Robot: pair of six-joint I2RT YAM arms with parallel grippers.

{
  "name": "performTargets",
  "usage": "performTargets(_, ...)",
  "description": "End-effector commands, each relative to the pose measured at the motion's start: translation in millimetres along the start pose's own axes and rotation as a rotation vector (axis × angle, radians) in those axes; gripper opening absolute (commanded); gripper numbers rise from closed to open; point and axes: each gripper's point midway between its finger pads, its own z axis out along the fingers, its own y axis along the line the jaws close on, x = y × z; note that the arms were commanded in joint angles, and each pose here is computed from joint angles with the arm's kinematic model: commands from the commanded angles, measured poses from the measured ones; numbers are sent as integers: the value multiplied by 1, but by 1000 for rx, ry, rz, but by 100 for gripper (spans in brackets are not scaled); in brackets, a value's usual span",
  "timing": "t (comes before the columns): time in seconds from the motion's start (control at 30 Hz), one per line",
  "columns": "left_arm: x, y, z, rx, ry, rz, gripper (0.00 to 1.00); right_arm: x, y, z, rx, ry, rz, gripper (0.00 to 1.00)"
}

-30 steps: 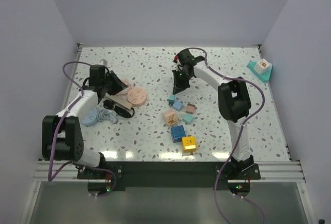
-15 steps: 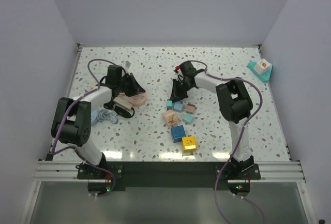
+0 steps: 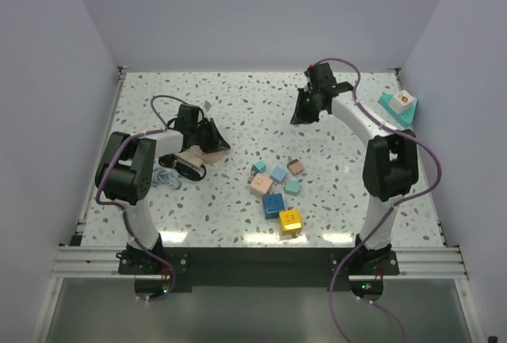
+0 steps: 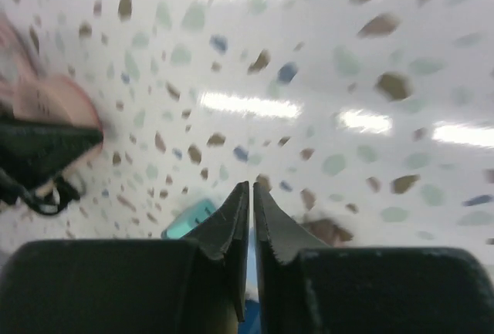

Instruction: Pull the plug off the socket

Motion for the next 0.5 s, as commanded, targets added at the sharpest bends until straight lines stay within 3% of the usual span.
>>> performTargets(0.0,-22,-5,5,-28,-50,39,0,-65,-50,-46,283,-212,27,13)
performTargets(0.03,-19,7,7,-88,-42,25,0,-80,-71,-53,354,-234,62,32)
performTargets(0.1,-17,20,5,-169,-20,8,0,-103,-111,-70,485,-299,136,51)
performTargets(0.13,-17,33,5,-232,-23,12,0,-113,-122,-77,528,-320,162,66)
performTargets(0.17,-10,43,2,-282,1,-1,0,-122,-134,-82,561,-344,193,73)
performTargets(0.37,-8,79,-16,-410,-6,-30,0,-168,-205,-117,757,-507,366,96)
performTargets(0.47,-9,89,-24,-421,-13,-45,0,-181,-231,-128,817,-563,443,99)
